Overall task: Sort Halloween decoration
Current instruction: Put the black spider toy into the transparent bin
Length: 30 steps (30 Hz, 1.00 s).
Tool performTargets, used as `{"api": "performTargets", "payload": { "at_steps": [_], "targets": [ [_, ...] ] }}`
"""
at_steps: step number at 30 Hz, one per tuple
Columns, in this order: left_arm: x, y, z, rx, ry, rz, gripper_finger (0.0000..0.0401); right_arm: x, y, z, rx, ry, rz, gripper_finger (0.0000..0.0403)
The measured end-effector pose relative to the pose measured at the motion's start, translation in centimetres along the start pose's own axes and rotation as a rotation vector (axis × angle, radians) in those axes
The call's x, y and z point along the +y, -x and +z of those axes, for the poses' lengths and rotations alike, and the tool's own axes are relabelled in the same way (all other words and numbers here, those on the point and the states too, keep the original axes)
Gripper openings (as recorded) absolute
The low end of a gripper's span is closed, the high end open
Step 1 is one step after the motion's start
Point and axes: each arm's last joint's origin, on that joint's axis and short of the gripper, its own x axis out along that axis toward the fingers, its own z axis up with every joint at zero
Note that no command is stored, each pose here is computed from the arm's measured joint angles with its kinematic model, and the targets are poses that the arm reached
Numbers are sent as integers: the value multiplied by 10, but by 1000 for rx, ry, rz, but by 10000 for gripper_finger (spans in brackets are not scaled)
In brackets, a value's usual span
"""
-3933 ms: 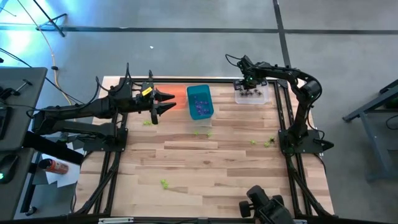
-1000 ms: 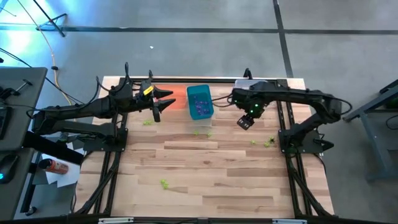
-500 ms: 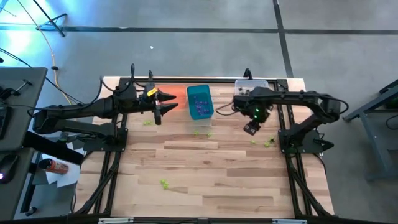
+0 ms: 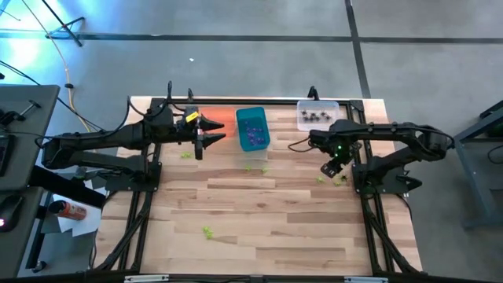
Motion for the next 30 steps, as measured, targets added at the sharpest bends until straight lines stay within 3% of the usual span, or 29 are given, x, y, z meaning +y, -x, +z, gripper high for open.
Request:
{"api": "performTargets", "payload": {
  "at_steps": [6,17,24,30],
  "targets": [
    [0,0,0,1,1,-10,172,-13,-2,6,78,-281,6,199],
    [0,0,0,2,1,-9,172,-8,-21,27,121,-368,-51,199],
    [0,0,0,2,0,-8,172,-7,-40,21,200,-478,-24,197],
    [0,0,0,2,0,-7,172,-6,-49,23,119,-606,-47,167]
  ]
}}
